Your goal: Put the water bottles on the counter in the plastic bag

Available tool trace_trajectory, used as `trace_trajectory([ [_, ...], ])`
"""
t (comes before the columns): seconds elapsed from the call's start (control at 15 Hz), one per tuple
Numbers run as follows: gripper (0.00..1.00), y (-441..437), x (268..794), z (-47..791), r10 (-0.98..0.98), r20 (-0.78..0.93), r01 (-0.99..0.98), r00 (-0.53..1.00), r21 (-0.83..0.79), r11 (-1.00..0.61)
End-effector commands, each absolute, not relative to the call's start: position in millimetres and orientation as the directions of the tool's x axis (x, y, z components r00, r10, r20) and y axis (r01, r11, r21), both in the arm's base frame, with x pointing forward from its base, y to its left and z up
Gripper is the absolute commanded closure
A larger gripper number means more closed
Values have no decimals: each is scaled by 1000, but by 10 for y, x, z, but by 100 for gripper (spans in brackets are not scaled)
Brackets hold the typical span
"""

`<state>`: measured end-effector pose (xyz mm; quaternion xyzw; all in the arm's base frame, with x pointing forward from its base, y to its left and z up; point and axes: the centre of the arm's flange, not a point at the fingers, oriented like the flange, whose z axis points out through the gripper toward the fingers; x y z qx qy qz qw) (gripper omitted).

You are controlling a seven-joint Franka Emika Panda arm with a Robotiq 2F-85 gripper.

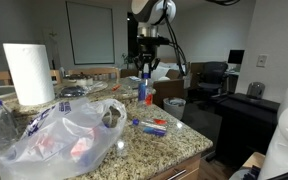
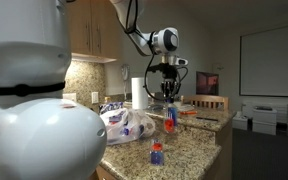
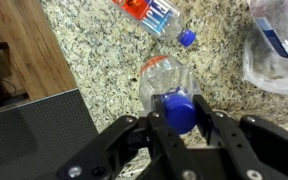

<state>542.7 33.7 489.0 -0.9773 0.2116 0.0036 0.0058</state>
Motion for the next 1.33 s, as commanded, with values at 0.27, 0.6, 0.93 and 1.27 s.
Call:
trace_trajectory([
  [0.27,66,381,5411,4963,-405,-9,-405,914,-10,-914],
  [0.6,91,373,5457,4960,-417,0,-417,909,27,-908],
  [0.93,91,537,5712,4881,-364,16,-360,931,-121,-925],
  [1.27,91,1040,6109,4834,-261,25,-234,965,-365,-901],
])
